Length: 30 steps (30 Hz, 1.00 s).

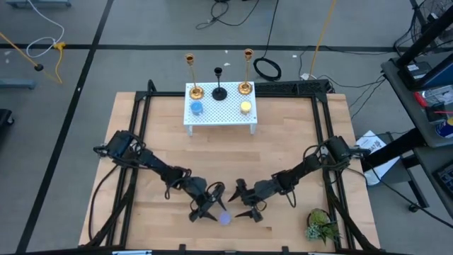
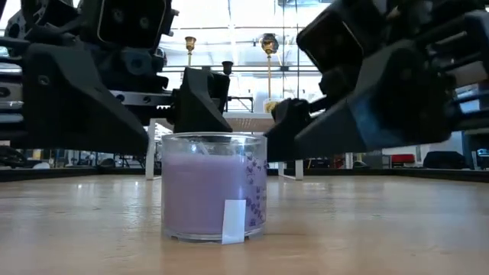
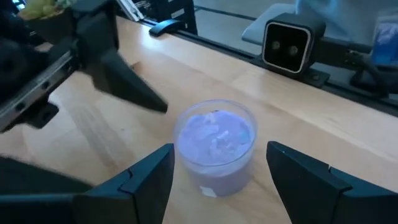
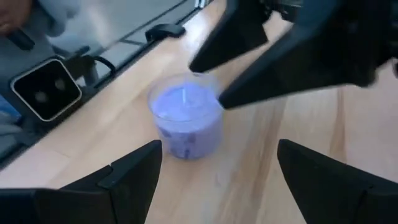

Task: Pick & Place candle stick holders
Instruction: Put the violet scented candle on the shelf aligned with the black candle holder

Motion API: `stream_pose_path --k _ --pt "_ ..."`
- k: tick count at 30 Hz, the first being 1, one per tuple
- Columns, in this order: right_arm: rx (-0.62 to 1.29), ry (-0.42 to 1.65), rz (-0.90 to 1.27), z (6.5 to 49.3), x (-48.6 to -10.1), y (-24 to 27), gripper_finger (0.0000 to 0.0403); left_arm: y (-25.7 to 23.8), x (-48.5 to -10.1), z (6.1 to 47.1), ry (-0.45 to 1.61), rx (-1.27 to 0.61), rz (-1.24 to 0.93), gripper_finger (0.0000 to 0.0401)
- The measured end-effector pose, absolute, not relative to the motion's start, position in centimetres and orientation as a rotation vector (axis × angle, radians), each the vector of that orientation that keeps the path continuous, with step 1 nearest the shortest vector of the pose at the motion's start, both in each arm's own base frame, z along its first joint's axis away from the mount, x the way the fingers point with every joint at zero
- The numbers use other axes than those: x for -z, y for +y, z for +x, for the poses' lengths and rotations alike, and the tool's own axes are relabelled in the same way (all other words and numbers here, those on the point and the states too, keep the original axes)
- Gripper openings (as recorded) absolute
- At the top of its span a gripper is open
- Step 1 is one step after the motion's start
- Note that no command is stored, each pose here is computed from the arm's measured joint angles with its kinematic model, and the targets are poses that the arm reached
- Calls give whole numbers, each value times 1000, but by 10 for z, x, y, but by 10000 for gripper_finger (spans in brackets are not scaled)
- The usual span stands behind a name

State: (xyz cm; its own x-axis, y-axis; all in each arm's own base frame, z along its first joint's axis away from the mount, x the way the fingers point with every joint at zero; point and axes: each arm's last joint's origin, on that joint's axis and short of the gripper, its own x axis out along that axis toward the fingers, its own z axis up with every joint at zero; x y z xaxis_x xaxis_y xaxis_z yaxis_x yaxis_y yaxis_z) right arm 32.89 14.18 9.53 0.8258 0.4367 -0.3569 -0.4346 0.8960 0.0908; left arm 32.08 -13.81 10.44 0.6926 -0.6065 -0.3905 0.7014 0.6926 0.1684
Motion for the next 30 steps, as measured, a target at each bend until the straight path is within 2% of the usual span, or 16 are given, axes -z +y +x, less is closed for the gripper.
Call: stream_pose_path --k 7,14,21,25,30 --pt "-438 419 4 331 -92 134 314 -137 -110 324 217 752 421 257" --pt "-426 430 4 332 -90 130 314 -140 -108 321 250 810 343 257" --pt "-417 428 1 333 -90 126 314 -138 -110 322 188 864 419 256" --pt "-418 428 2 333 -91 125 314 -136 -112 325 165 899 427 229" --pt "-423 428 2 333 -91 126 314 -136 -110 324 165 924 460 166"
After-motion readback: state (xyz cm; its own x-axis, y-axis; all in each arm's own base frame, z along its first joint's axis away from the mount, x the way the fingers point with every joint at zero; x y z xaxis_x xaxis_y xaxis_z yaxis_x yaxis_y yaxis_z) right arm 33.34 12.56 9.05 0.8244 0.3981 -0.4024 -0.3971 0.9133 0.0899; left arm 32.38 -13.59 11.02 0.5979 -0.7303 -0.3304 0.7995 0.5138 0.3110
